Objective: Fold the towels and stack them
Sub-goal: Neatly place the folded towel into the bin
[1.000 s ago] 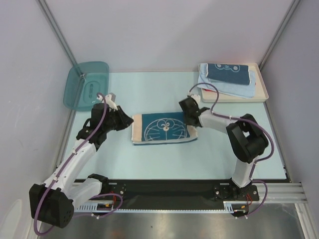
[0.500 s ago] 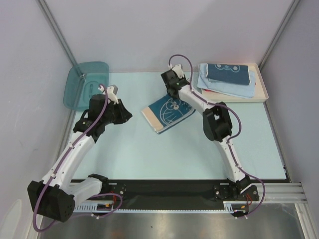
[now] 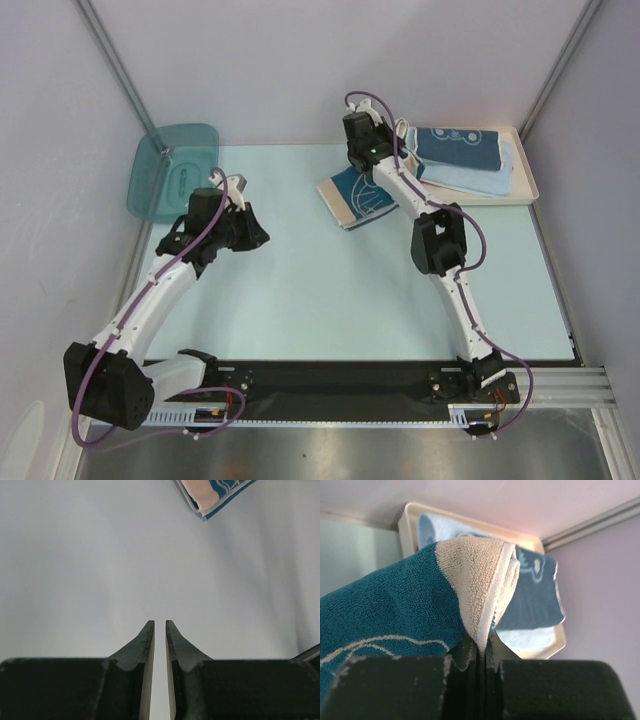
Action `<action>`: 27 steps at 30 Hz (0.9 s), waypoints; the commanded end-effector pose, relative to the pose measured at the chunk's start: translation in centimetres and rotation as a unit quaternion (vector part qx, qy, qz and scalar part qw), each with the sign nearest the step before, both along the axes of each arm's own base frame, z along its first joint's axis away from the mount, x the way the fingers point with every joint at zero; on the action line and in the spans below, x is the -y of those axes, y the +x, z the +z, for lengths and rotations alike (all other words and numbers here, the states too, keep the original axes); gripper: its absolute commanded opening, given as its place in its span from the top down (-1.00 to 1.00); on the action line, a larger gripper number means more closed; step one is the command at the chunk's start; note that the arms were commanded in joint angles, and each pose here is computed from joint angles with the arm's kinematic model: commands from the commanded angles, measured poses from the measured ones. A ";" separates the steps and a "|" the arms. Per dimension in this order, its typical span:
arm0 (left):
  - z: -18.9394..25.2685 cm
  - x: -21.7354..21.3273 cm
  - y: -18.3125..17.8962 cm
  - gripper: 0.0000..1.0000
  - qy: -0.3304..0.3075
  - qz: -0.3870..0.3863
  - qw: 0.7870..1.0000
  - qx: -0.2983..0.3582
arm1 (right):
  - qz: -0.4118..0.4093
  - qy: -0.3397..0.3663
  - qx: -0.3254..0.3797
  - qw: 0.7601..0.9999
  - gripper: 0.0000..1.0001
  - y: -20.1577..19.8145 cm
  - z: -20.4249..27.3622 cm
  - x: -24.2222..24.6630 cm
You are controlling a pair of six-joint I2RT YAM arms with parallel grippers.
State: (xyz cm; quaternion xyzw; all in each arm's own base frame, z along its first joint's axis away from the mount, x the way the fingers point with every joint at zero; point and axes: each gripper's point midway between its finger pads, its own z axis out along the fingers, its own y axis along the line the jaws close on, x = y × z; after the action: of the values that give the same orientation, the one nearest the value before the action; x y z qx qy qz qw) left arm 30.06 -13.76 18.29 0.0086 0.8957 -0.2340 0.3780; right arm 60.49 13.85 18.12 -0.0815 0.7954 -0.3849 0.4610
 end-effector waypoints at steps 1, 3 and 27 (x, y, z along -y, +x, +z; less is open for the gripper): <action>1.1 0.7 0.7 0.63 -0.011 -0.023 0.999 0.023 | 0.011 0.010 0.100 0.995 1.00 0.0 10.5 0.1; 1.0 0.7 0.7 0.63 -0.010 -0.026 0.999 0.022 | 0.022 0.005 0.109 0.994 1.00 0.2 11.8 -0.1; -0.5 1.3 0.2 0.63 -0.014 -0.049 0.999 -0.001 | 0.091 0.094 0.244 0.961 1.00 -1.4 26.4 4.0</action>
State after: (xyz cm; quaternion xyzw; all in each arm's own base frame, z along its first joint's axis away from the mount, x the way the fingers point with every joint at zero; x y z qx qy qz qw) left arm 29.76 -14.66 17.28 0.0307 0.9002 -0.2526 0.3533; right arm 61.23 9.95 36.67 -0.0556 0.7266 -0.3179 0.6066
